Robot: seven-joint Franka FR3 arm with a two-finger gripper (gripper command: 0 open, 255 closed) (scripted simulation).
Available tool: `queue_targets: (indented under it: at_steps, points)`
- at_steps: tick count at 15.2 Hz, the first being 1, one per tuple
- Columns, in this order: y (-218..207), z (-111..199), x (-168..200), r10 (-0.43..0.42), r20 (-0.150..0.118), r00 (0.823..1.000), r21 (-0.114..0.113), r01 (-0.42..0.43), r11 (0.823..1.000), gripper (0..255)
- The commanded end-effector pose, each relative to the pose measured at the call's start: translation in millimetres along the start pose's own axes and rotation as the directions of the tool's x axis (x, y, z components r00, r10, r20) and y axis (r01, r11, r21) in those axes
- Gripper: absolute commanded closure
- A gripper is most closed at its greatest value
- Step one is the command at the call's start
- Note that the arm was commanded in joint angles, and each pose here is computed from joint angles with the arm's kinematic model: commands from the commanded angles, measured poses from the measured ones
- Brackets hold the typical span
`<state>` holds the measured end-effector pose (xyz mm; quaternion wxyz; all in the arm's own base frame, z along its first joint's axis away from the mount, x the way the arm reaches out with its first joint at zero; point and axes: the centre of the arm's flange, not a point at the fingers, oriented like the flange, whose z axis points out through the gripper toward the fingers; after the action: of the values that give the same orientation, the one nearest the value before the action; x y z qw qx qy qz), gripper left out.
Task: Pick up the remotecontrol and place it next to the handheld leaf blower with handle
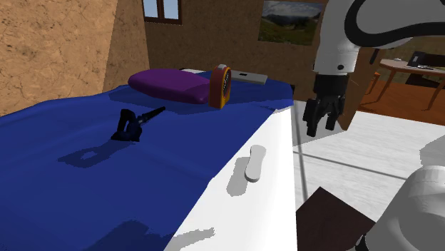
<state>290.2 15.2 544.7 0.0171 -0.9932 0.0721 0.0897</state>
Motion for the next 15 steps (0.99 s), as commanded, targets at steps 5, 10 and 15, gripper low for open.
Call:
queue_targets:
  at_steps: [5, 10, 15]
  points:
    - [-22, 33, 29, 0.162, -0.037, 0.986, 0.01, -0.162, 0.987, 0]
    - [-43, 72, 71, 0.358, -0.081, 0.93, 0.03, -0.357, 0.934, 0]
    - [-55, 108, 118, 0.539, -0.119, 0.834, 0.058, -0.536, 0.842, 0]
